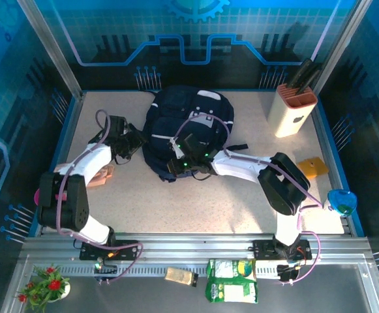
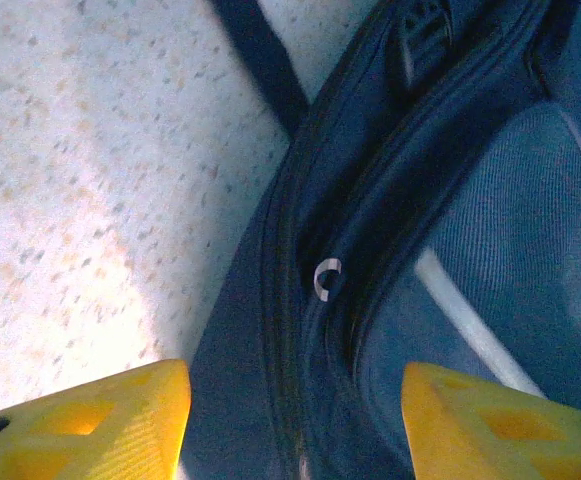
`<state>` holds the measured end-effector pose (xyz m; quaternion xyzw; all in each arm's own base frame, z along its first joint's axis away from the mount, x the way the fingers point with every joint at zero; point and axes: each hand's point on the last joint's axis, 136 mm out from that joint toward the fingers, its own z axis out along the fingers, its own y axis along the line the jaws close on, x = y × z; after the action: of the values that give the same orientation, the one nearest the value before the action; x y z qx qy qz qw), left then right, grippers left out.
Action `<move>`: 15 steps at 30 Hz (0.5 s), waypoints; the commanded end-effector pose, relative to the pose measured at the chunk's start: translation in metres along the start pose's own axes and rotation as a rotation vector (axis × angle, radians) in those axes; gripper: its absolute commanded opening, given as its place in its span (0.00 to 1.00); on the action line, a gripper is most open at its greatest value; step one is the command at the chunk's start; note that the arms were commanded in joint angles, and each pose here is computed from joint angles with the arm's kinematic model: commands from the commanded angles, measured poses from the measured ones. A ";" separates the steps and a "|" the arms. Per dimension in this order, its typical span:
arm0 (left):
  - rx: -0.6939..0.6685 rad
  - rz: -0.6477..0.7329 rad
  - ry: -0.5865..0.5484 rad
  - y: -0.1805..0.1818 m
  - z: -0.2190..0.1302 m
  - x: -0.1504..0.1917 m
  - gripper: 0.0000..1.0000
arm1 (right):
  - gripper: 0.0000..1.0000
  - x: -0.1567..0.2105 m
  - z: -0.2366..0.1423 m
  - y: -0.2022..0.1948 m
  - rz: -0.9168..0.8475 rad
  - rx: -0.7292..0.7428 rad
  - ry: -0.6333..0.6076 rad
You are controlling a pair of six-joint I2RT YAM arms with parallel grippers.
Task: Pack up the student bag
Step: Zip the student bag at the top-center of the table.
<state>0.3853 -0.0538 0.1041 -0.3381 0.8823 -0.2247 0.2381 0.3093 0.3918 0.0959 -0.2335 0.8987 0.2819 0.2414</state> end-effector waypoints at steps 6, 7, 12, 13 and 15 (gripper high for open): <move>-0.056 0.000 0.137 0.008 -0.006 0.054 0.61 | 0.00 -0.015 0.001 0.027 -0.031 -0.089 -0.027; -0.055 0.013 0.141 0.004 -0.004 0.056 0.62 | 0.00 -0.014 0.001 0.027 -0.032 -0.088 -0.024; -0.106 0.065 0.137 -0.002 0.007 0.057 0.64 | 0.00 -0.011 0.001 0.027 -0.037 -0.084 -0.018; -0.130 0.075 0.134 0.000 0.009 0.057 0.64 | 0.00 -0.010 0.001 0.026 -0.035 -0.081 -0.017; -0.159 0.090 0.130 0.004 0.014 0.056 0.64 | 0.00 -0.010 0.001 0.027 -0.037 -0.080 -0.018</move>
<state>0.3534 -0.0995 0.0804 -0.3028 0.9173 -0.1987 0.1657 0.3074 0.3956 0.0935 -0.2375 0.8976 0.2886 0.2335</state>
